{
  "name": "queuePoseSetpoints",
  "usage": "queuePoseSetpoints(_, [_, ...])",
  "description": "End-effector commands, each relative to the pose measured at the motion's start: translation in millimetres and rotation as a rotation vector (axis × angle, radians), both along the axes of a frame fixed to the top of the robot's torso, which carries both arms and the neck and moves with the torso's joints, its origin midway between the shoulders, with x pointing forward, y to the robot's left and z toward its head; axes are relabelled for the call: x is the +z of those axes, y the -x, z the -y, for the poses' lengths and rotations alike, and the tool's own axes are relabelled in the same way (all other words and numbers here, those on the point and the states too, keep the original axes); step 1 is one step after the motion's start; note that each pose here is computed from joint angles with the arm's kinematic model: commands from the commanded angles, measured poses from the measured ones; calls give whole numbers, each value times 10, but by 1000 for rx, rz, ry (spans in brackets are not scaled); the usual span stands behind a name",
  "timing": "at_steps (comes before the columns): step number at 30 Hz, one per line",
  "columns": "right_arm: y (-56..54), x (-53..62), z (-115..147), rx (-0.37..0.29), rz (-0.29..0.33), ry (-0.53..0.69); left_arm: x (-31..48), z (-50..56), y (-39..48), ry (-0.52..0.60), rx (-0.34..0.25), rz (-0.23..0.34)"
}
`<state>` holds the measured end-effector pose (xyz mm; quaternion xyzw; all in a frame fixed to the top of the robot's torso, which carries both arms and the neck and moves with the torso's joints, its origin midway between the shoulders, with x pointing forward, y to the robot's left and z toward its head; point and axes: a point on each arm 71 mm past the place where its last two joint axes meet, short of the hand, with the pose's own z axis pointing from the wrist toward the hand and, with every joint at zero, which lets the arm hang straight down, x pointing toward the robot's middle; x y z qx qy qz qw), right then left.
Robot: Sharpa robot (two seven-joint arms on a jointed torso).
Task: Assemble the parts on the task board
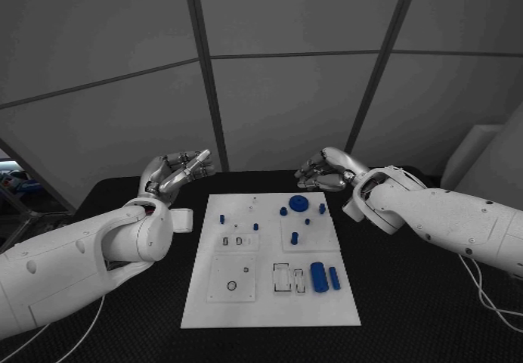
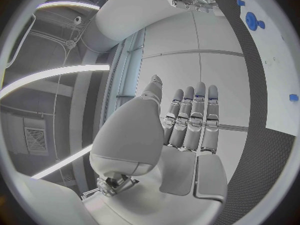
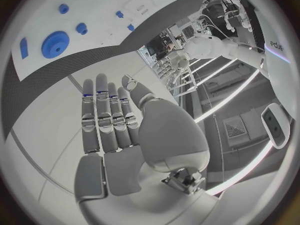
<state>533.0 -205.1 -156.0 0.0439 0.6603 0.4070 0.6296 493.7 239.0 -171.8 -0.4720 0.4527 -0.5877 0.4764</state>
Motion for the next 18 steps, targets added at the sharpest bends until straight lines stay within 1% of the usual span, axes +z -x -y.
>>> queuePoseSetpoints(1, [-7, -7, -68, 23, 38, 248, 55, 64, 69, -1, -58, 14])
queuePoseSetpoints(5, [-13, 10, -128, 17, 74, 373, 93, 117, 145, 10, -91, 15])
queuePoseSetpoints(9, [-14, 5, -189, 11, 94, 468, 123, 174, 209, 21, -118, 16])
queuePoseSetpoints(14, [-13, -4, -244, 13, 102, 522, 146, 198, 256, 26, -133, 16])
queuePoseSetpoints(18, [-4, -7, -294, 20, 104, 542, 161, 198, 284, 27, -139, 17])
